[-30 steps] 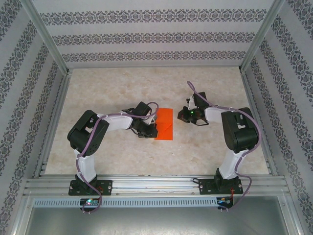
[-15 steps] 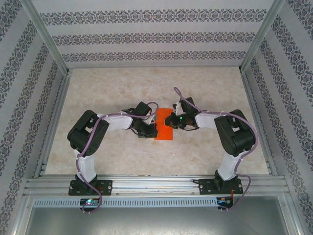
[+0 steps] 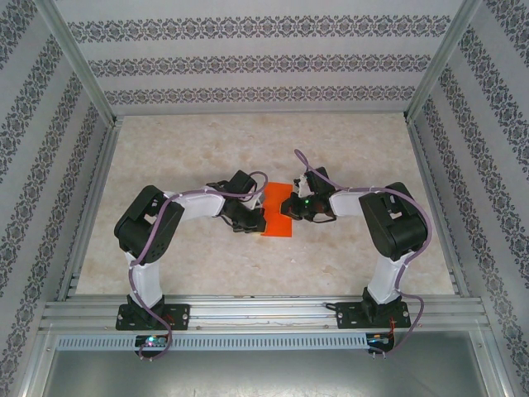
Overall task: Fold a paper plane with a square sheet of paper (fold left side to right side)
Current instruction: Fold the triangle a second time at the center of the table.
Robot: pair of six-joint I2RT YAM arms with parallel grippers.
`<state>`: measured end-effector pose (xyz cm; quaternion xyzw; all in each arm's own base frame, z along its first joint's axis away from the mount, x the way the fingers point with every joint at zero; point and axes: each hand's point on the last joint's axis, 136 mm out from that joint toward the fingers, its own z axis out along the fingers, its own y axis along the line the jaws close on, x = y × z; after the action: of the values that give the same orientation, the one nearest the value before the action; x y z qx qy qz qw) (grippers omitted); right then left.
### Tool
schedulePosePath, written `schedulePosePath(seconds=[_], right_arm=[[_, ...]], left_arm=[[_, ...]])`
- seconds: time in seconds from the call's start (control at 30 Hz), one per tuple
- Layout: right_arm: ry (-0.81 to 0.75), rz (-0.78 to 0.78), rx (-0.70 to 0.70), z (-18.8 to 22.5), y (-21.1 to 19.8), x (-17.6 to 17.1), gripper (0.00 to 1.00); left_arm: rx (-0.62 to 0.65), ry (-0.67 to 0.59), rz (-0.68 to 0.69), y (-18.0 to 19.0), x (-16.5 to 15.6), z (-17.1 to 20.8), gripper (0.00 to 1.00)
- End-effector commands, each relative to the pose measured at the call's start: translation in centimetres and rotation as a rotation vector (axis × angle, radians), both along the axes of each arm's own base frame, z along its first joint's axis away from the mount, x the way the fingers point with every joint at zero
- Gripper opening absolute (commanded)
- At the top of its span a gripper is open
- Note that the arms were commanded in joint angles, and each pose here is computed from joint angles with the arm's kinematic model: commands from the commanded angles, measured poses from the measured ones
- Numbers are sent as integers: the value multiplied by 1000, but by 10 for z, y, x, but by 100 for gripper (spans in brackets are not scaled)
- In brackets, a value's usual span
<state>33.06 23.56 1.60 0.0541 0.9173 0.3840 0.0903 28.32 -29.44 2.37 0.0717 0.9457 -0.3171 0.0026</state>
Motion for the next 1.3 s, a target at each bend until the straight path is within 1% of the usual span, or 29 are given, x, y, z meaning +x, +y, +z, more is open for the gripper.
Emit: schedulePosePath(seconds=[0.0, 0.17, 0.4, 0.7, 1.27], right_arm=[[103, -19, -76, -33, -17, -20, 0], [105, -18, -70, -33, -16, -20, 0], [108, -23, -69, -34, -16, -20, 0], [121, -26, -82, -40, -18, -22, 0], [143, -27, -124, -48, -25, -27, 0]], left_arm=[[-9, 3, -7, -5, 2, 17, 3], [-30, -24, -28, -16, 10, 27, 3], [-55, -21, -54, -31, 21, 23, 3], [-70, -6, -92, -42, 19, 14, 3], [59, 4, -77, -20, 13, -20, 3]])
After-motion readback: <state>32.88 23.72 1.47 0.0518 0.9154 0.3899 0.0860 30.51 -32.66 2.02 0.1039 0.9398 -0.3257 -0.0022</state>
